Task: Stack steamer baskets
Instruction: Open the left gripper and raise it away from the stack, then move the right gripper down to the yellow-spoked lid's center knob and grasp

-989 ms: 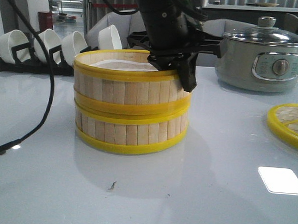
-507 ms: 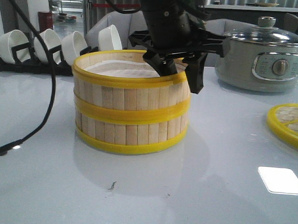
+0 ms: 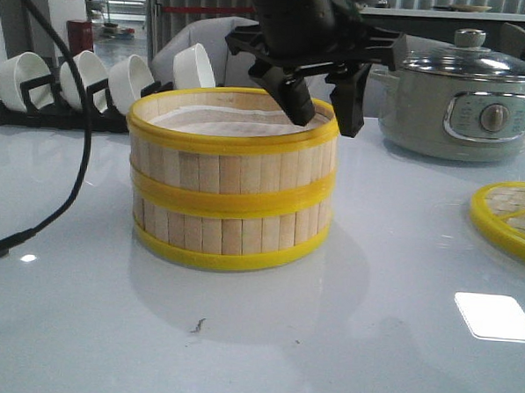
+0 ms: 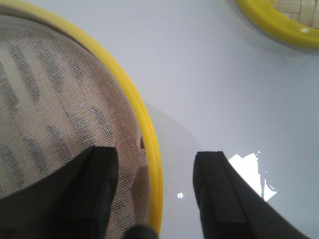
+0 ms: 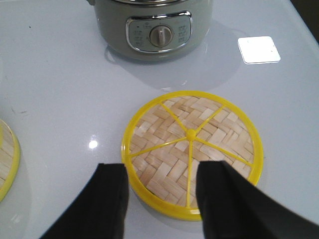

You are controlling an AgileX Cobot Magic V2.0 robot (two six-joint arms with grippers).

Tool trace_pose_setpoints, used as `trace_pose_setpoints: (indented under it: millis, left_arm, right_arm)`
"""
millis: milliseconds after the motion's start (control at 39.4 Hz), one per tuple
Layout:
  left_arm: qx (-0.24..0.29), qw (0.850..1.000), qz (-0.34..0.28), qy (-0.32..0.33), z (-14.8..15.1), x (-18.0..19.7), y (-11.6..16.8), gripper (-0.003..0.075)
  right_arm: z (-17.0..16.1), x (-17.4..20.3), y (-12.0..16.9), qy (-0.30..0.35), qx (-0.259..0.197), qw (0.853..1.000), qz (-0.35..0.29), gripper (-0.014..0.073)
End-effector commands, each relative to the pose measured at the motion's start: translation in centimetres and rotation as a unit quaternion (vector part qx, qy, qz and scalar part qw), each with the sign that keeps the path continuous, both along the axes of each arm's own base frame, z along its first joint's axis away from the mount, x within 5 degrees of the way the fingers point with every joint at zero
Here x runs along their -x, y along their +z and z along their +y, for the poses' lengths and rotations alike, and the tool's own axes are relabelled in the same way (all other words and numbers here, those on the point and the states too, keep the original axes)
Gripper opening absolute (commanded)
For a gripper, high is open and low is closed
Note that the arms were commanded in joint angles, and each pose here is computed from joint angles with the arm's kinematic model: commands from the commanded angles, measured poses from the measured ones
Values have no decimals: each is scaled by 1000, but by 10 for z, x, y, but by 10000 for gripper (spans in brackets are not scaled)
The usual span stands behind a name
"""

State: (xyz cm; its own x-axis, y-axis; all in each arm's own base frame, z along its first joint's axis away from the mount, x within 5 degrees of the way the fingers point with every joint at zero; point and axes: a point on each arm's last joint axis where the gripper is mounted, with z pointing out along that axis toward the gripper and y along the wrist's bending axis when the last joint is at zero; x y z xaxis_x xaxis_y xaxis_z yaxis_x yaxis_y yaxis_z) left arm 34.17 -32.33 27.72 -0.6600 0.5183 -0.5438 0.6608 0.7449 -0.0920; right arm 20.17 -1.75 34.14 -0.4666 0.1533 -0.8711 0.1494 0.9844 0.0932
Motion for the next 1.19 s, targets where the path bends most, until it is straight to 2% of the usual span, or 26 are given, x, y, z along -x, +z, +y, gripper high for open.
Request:
trace_pose_setpoints:
  millis: [0,228,279,330,406,482,634,837,1015,1167]
  left_arm:
    - [59,997,-57,3,5,9,53,420]
    - [80,993,-83,11,19,15,83,402]
    - [86,992,-91,17,27,15,92,355]
    - [93,990,-100,24,35,15,102,274]
    - [109,986,-120,39,54,16,124,72]
    - [119,982,-135,54,71,18,141,105]
    - [138,971,-170,92,115,25,177,85]
    - [153,951,-218,156,181,46,211,86]
    - [149,934,-243,214,232,76,214,86]
    - [147,919,-272,244,260,110,205,86]
  right_arm:
    - [-1,-1,20,2,14,998,-55,423]
    - [-1,-1,20,2,14,998,-55,423]
    - [-1,-1,20,2,14,998,-55,423]
    - [-1,-1,20,2,14,998,-55,423]
    - [-1,-1,20,2,14,998,-55,423]
    - [-1,-1,20,2,14,998,-55,423]
    - [-1,-1,20,2,14,998,-55,423]
    - [-1,-1,19,2,13,999,-52,423]
    - [-1,-1,19,2,13,999,-52,423]
    - [1,-1,19,2,0,999,-52,423]
